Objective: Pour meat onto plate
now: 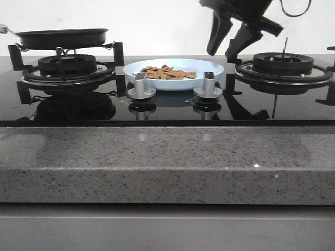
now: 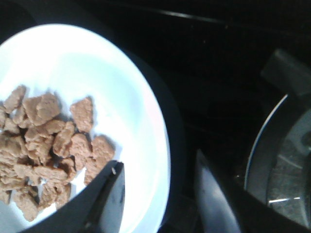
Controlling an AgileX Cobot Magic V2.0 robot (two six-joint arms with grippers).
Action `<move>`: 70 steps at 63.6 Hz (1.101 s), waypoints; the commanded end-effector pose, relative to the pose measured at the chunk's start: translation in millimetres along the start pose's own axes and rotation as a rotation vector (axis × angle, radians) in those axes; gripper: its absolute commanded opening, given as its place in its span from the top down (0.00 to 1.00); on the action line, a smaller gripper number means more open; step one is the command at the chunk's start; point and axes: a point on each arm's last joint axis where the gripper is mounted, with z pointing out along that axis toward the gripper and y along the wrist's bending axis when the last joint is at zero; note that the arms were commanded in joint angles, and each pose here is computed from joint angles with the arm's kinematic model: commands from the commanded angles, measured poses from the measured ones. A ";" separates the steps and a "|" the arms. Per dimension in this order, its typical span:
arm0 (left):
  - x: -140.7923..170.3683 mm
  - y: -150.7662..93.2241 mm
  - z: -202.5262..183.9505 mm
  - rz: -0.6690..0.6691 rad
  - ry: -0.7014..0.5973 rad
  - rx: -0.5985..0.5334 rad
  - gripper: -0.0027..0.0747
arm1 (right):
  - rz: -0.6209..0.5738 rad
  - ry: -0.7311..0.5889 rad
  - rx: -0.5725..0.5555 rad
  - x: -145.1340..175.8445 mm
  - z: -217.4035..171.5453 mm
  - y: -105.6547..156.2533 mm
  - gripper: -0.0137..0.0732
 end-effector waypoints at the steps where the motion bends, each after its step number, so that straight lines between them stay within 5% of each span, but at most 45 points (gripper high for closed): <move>1: -13.9 -3.3 -6.1 -0.001 -0.089 0.040 0.99 | -0.049 -0.079 -0.015 -2.9 -58.5 20.9 0.44; 38: -13.9 -3.3 -6.1 -0.001 -0.089 0.040 0.99 | -0.138 -0.320 0.053 26.0 -199.3 64.7 0.90; 70: -13.9 -3.3 -6.1 -0.001 -0.089 0.040 0.99 | -0.179 -0.481 0.283 129.6 -289.5 67.5 0.91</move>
